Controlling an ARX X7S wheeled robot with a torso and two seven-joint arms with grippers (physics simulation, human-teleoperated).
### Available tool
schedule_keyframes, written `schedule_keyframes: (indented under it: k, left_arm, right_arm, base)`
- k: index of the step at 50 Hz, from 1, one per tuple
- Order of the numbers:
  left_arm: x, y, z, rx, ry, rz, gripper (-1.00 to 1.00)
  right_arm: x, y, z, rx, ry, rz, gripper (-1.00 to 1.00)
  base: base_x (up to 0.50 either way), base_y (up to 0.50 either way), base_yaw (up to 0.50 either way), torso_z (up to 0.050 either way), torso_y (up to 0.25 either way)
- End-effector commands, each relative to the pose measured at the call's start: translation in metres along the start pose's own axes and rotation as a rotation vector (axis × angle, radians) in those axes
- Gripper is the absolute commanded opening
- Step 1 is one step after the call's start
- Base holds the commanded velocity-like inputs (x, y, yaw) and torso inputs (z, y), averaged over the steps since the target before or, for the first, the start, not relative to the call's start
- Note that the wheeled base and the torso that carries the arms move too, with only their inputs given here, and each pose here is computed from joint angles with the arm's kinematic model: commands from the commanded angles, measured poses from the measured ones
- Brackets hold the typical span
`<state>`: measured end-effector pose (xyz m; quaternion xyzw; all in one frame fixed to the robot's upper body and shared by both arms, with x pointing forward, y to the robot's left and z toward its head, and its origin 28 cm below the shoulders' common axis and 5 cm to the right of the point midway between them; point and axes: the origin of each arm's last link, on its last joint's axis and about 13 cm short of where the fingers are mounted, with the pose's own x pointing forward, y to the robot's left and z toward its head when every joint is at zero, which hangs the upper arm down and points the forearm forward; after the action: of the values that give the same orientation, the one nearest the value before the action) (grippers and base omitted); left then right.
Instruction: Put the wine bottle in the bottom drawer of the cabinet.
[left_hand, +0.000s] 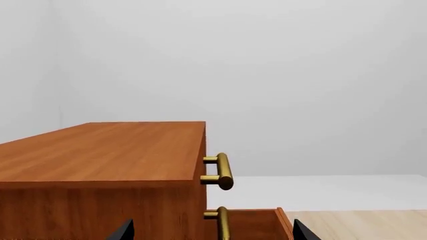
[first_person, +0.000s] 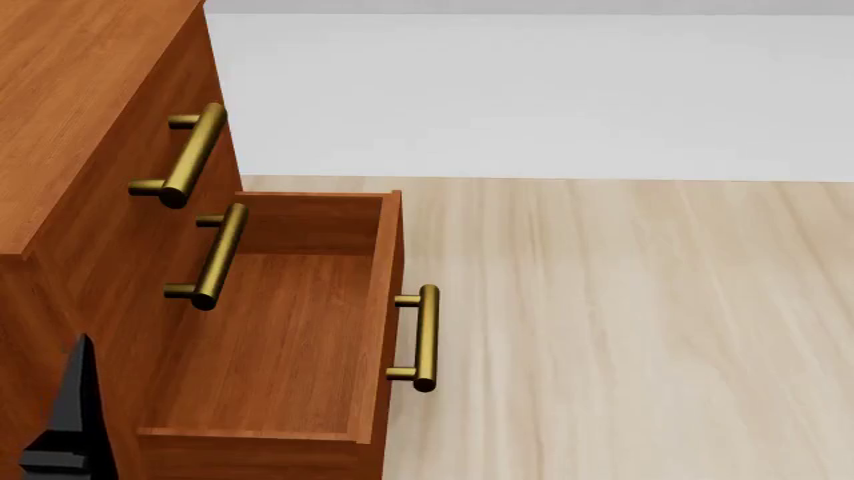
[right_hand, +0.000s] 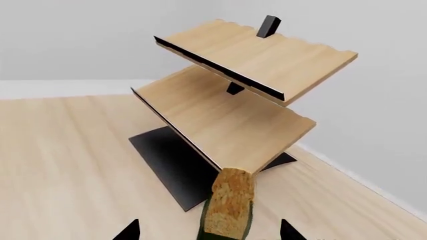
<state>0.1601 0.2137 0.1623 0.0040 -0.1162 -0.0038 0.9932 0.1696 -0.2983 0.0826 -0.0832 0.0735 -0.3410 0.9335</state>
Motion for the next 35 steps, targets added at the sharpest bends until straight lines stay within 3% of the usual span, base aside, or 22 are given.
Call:
schedule_keyframes:
  k: [1, 24, 25, 35]
  left_arm:
    - [0.000, 0.000, 0.000, 0.001, 0.001, -0.001, 1.00]
    - [0.002, -0.001, 0.000, -0.001, 0.001, -0.005, 1.00]
    - [0.002, -0.001, 0.000, -0.001, 0.001, -0.006, 1.00]
    - [0.001, 0.000, 0.001, 0.000, 0.001, 0.000, 1.00]
  right_arm:
    - [0.006, 0.000, 0.001, 0.009, 0.013, 0.001, 1.00]
    - [0.012, -0.001, -0.002, 0.018, 0.010, -0.002, 1.00]
    - [0.012, -0.002, -0.002, 0.021, 0.009, -0.003, -1.00]
    - [0.007, -0.002, 0.006, 0.029, -0.004, 0.022, -1.00]
  base:
    - [0.00, 0.00, 0.00, 0.000, 0.000]
    - [0.00, 0.00, 0.00, 0.000, 0.000]
    - [0.00, 0.00, 0.00, 0.000, 0.000]
    - [0.00, 0.00, 0.00, 0.000, 0.000]
